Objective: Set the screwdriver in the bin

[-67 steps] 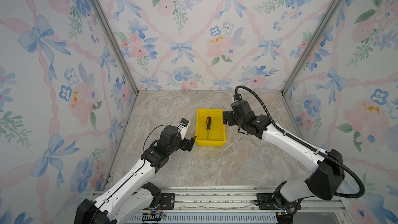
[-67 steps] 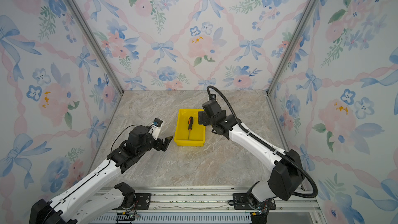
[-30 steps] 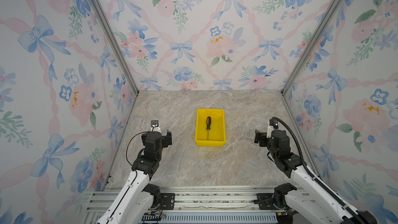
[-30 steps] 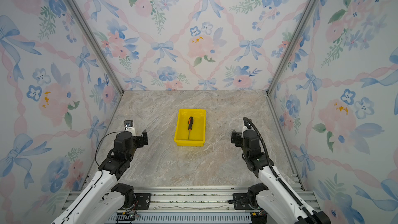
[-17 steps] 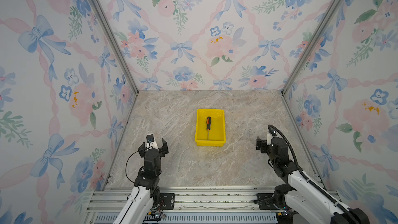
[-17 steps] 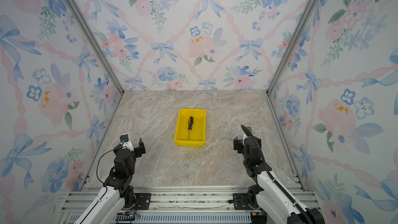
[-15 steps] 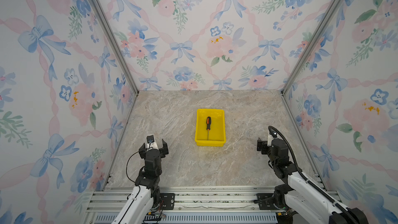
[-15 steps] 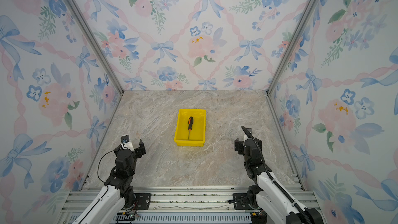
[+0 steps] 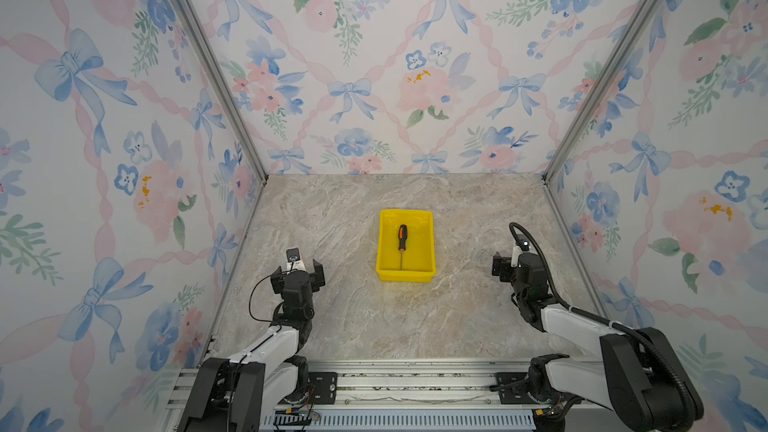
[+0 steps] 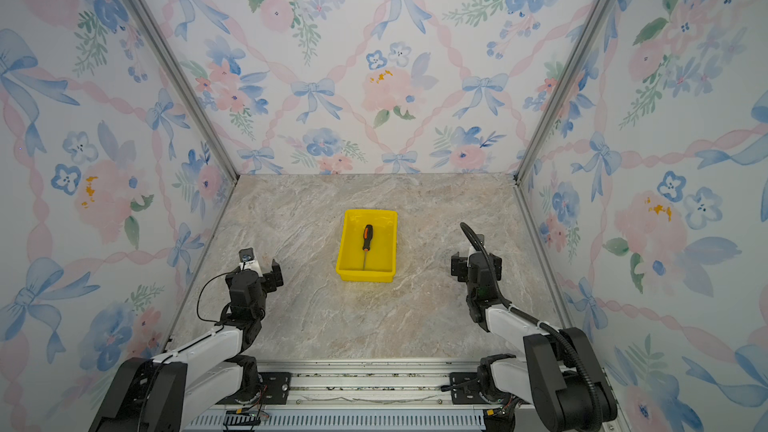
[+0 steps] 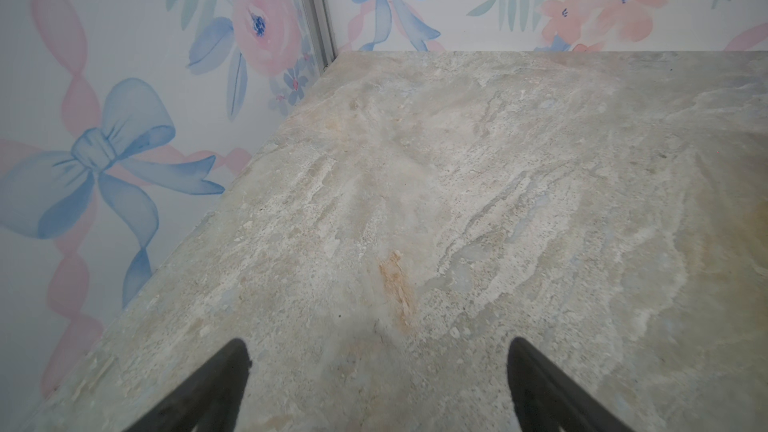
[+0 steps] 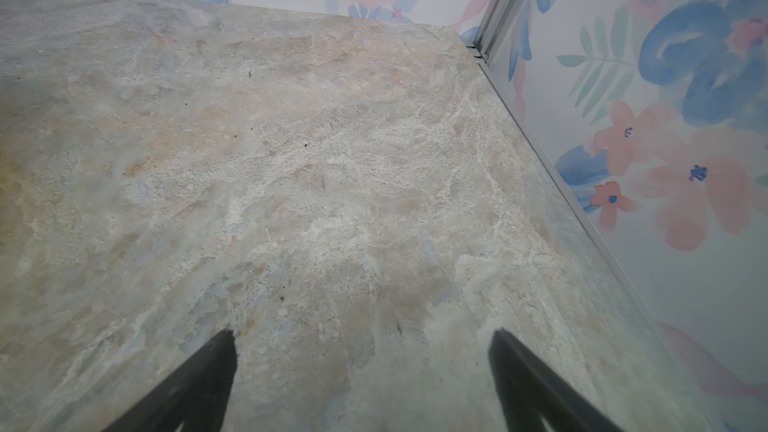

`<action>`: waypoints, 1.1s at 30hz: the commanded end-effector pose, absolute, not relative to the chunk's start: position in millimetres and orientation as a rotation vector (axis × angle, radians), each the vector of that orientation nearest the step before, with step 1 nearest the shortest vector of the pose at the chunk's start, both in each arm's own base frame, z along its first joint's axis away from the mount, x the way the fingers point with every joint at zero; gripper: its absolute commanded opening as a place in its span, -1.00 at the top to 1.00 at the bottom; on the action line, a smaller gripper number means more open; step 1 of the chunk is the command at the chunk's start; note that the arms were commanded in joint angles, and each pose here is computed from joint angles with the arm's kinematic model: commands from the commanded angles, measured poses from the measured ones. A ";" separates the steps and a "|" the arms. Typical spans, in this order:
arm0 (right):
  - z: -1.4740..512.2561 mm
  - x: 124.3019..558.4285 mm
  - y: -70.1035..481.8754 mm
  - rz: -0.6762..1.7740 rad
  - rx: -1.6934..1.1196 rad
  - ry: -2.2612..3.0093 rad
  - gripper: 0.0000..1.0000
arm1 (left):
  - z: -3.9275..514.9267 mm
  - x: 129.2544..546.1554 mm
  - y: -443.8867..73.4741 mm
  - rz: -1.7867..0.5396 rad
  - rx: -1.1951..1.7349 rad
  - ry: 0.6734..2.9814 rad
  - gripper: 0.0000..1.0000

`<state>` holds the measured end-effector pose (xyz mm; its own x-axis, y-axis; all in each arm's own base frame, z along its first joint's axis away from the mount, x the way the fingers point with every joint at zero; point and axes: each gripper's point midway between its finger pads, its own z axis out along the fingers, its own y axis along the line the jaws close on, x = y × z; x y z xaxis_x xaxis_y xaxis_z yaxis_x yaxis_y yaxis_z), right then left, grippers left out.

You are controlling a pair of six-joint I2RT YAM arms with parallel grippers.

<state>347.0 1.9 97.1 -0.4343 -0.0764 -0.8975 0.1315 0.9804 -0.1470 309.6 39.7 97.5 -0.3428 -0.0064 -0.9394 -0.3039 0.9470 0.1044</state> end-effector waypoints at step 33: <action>97.6 397.6 -7.2 -0.147 0.080 1.899 -0.94 | 106.5 374.5 16.3 0.150 -0.092 1.771 -0.95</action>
<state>391.5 -6.4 92.7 -0.3402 -0.0346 -0.9397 0.1240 0.9889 -0.0813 375.2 18.9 106.3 -0.2114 -0.0031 -0.9774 -0.1624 0.9862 0.0320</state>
